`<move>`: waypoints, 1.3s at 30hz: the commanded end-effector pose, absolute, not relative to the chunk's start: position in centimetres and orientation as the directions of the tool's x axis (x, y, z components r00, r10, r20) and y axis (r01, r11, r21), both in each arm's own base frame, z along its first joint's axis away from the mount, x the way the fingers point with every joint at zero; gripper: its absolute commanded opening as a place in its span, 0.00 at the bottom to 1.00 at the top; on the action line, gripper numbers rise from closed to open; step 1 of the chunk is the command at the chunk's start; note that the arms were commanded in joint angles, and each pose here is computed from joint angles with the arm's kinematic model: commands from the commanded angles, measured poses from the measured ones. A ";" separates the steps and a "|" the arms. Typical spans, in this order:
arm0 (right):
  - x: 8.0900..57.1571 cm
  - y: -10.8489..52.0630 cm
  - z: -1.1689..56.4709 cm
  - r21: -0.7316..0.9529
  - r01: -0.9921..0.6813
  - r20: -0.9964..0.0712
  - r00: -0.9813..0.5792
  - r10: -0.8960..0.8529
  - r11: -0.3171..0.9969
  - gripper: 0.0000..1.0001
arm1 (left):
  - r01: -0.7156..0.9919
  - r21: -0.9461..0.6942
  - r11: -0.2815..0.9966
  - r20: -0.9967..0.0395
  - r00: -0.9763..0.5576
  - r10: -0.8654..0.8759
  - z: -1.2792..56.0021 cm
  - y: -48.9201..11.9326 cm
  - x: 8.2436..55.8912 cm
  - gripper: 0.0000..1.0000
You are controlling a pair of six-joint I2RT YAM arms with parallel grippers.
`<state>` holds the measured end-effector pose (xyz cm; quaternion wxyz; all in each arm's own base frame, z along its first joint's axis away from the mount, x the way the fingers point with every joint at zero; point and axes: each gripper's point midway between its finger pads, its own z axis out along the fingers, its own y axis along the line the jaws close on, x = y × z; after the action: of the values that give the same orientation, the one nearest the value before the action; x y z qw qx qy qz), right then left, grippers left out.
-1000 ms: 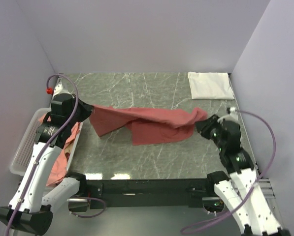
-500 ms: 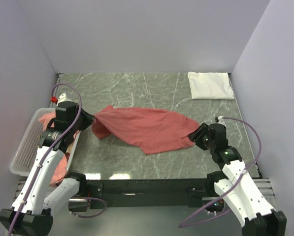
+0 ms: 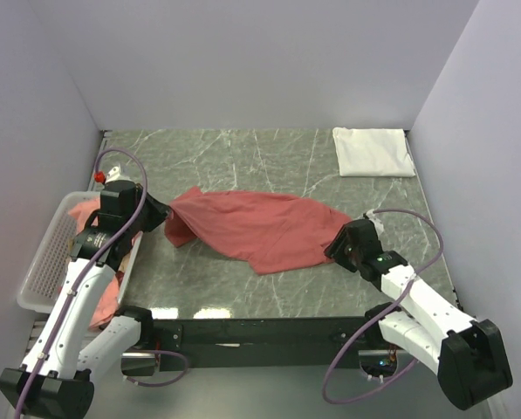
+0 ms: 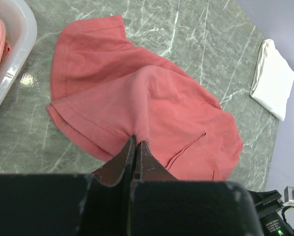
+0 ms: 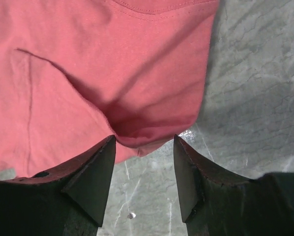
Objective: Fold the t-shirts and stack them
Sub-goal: Flatten the tshirt out
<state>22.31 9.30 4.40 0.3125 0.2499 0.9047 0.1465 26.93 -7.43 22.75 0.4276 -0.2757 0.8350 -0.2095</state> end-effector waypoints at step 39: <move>25.0 4.0 46.0 0.602 0.086 -0.794 -0.045 0.606 0.794 0.00 | 0.036 -0.704 0.709 -0.709 -0.092 -0.699 47.7 -6.1 25.7 0.01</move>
<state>26.49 5.68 42.92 0.6190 0.2454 0.7115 0.2245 27.78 -7.03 43.13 0.5838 -0.2522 0.7181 -0.2827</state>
